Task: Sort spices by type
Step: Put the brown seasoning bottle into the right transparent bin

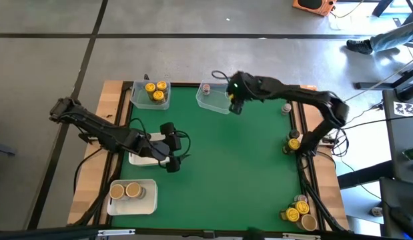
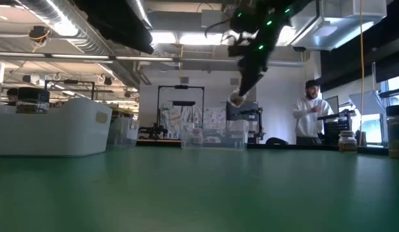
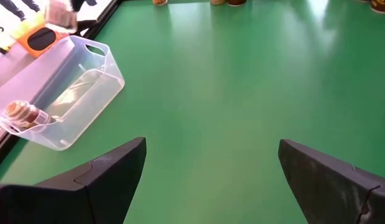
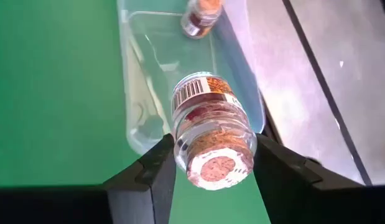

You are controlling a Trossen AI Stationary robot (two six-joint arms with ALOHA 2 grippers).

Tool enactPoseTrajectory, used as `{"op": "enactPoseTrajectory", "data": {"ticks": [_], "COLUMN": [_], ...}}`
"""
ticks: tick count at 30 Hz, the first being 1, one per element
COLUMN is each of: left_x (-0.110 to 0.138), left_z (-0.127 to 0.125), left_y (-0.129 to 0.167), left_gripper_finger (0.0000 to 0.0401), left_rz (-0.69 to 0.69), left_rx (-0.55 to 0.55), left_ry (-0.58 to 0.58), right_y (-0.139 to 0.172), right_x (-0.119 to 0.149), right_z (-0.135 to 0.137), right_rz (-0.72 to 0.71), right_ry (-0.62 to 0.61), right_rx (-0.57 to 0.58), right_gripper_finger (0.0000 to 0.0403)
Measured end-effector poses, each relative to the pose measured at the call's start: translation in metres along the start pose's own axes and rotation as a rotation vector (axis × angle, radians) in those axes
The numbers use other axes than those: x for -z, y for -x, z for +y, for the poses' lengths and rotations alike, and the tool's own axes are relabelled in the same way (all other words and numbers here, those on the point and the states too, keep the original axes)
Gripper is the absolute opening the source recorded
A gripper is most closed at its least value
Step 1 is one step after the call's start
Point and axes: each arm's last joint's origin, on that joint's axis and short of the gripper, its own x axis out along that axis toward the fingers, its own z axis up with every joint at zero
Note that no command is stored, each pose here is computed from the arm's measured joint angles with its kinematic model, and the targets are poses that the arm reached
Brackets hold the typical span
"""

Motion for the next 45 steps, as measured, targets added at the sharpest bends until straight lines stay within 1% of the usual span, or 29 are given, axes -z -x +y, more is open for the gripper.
{"op": "enactPoseTrajectory", "data": {"ticks": [3,6,11,15,20,28,32,36,40,45], "left_x": [0.0,-0.001,-0.001,-0.001,-0.001,-0.002,-0.001,-0.001,-0.001,-0.001], "left_z": [0.0,0.0,0.002,0.004,0.004,0.004,0.004,0.004,0.004,0.004], "left_y": [0.0,0.0,-0.002,-0.003,-0.003,-0.003,-0.003,-0.003,-0.003,-0.003], "left_gripper_finger": [0.0365,0.0365,0.0365,0.0365,0.0365,0.0365,0.0365,0.0365,0.0365,0.0365], "left_rz": [0.0,-0.012,-0.01,-0.009,-0.009,-0.01,-0.009,-0.009,-0.009,-0.009], "left_rx": [-0.005,-0.014,-0.022,-0.031,-0.031,-0.031,-0.031,-0.031,-0.031,-0.031], "left_ry": [0.004,0.012,0.021,0.051,0.056,0.054,0.053,0.053,0.053,0.053], "right_y": [-0.022,-0.044,-0.078,-0.096,-0.108,-0.11,-0.119,-0.123,-0.124,-0.122], "right_x": [-0.01,-0.014,-0.009,-0.005,-0.001,-0.001,0.002,0.003,0.003,0.003], "right_z": [-0.014,-0.023,-0.031,-0.029,-0.026,-0.025,-0.023,-0.021,-0.02,-0.022], "right_rz": [0.053,0.111,0.188,0.232,0.269,0.271,0.296,0.305,0.305,0.316], "right_ry": [0.005,0.003,0.003,-0.014,-0.003,0.004,0.009,0.013,0.012,0.019], "right_rx": [-0.03,-0.042,-0.095,-0.092,-0.086,-0.08,-0.084,-0.084,-0.089,-0.042], "right_gripper_finger": [0.0182,0.0183,0.0183,0.0183,0.0183,0.0184,0.0186,0.0209,0.0253,0.0303]}}
